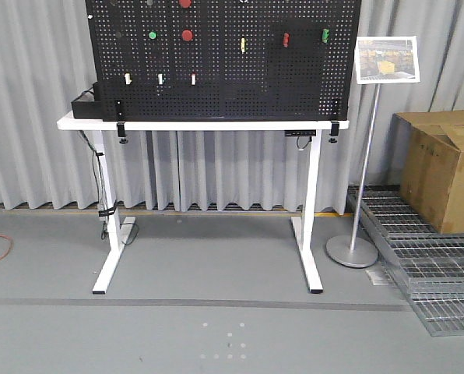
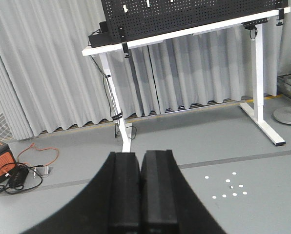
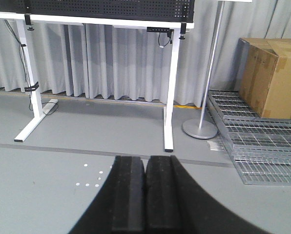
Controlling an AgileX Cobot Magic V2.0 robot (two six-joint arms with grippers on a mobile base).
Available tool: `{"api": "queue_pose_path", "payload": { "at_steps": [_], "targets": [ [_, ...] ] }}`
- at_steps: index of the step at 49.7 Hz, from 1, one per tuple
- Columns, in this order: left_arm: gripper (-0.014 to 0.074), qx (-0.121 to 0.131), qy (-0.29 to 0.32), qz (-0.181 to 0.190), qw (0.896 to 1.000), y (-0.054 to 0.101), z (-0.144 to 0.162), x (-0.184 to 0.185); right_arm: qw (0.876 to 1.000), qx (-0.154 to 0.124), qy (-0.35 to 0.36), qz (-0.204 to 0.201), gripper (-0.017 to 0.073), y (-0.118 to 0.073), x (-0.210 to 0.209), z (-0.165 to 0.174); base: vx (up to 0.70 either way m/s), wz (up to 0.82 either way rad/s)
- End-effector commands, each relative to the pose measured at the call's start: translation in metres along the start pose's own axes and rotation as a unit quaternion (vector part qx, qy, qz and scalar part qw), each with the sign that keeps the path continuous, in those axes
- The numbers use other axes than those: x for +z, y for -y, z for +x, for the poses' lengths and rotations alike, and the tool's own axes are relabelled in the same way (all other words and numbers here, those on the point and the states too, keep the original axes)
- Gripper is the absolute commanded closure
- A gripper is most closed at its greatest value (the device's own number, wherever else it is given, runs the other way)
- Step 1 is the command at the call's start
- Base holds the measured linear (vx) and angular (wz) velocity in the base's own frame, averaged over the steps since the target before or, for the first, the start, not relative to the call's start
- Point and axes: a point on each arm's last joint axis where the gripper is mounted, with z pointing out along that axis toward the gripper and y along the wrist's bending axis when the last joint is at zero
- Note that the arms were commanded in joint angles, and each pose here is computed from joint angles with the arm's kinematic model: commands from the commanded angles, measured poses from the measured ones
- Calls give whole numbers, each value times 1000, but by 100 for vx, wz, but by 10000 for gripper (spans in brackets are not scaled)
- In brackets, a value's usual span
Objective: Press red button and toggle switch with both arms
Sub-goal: 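Drive the base forward toward the black pegboard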
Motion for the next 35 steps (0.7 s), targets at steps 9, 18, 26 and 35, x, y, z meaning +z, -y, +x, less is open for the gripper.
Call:
{"api": "queue_pose_path", "payload": {
  "at_steps": [9,18,26,35],
  "targets": [
    [592,-5,22,-6,1000,0,3,2,999,-3,40,-2,562,-1,0,-4,0,0],
    [592,-5,22,-6,1000,0,3,2,999,-3,40,-2,562,-1,0,-4,0,0],
    [592,-5,22,-6,1000,0,3,2,999,-3,40,-2,562,-1,0,-4,1,0],
    [592,-5,22,-6,1000,0,3,2,999,-3,40,-2,562,-1,0,-4,8,-2]
  ]
}}
